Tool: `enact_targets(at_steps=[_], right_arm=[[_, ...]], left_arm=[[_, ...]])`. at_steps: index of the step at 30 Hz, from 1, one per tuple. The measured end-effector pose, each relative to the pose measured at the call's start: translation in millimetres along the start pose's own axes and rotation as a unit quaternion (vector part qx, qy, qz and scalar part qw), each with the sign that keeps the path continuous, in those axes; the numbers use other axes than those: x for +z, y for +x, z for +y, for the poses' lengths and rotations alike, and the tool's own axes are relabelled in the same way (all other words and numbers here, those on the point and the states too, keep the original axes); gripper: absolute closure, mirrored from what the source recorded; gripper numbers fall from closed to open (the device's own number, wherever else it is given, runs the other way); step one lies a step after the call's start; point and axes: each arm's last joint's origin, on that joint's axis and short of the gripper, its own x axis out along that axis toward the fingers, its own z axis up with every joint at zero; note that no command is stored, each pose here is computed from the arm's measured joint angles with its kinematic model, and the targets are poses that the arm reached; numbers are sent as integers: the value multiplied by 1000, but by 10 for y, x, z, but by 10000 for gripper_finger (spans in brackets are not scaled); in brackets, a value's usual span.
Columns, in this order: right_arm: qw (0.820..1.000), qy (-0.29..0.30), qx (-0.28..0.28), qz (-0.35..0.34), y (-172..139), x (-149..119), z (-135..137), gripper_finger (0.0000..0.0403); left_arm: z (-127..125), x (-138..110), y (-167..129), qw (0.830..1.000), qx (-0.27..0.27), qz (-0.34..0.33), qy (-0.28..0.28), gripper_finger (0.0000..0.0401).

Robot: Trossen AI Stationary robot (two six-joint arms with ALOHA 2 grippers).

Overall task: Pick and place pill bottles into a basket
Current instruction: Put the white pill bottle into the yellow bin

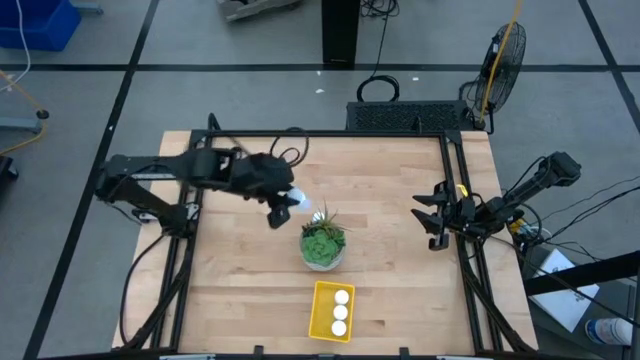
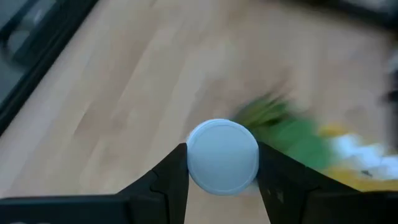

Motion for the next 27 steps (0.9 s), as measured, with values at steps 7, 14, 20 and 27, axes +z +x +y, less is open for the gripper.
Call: enact_targets(at_steps=[7,14,20,27], right_arm=[[1000,0,0,0,0,2,0,241],[1000,0,0,1,0,-1,1,243],[1000,-2,1,2,0,-4,1,241],[1000,-1,1,2,0,-3,1,241]], left_arm=[[-509,31,-391,997,-65,-52,6,241],[-960,-117,-325,995,-99,-28,8,241],[-1366,-318,-36,994,-104,13,34,241],[-1868,-585,340,989,-129,32,72,241]])
